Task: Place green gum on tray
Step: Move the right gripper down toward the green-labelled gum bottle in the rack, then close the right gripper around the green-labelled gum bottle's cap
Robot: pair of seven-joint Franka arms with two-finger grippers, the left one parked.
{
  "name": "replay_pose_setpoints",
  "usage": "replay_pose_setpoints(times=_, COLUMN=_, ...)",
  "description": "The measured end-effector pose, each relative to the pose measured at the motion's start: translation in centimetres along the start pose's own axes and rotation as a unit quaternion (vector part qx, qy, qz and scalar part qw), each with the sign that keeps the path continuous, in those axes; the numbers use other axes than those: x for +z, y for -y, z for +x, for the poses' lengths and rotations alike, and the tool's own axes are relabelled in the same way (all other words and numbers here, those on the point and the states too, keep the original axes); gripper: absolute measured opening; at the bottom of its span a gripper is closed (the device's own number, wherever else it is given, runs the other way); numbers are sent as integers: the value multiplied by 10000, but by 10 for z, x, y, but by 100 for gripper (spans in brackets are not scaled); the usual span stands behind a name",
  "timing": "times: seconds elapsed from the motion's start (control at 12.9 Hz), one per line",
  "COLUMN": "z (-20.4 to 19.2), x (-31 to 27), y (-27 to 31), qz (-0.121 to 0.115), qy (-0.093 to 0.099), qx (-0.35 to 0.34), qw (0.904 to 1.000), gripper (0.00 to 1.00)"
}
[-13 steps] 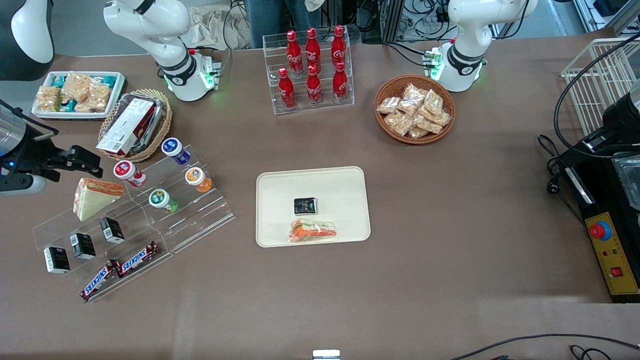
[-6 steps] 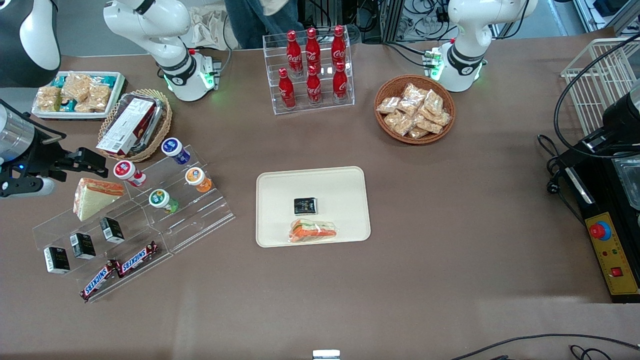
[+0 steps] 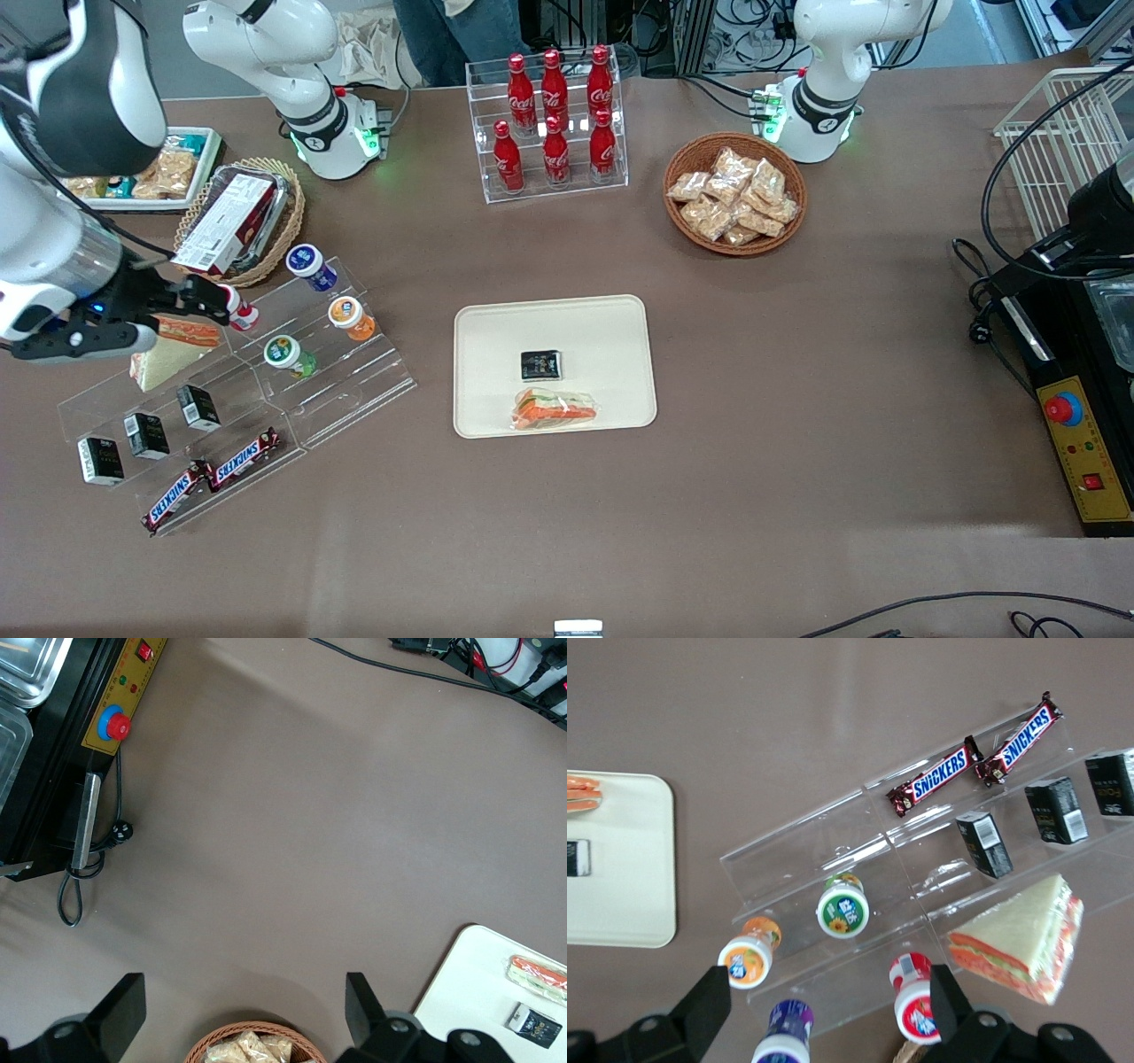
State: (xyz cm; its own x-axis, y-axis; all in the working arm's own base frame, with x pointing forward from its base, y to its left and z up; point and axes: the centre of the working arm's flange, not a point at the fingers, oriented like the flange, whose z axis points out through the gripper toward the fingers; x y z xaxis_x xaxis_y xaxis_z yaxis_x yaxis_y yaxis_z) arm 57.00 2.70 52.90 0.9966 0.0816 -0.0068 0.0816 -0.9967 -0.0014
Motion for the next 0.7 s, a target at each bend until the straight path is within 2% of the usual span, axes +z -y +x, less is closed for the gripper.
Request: replay_pose_setpoints(times=0.7, z=-18, x=107, y=-1, qz=6, qy=138, qx=18, qw=9999, gripper=100)
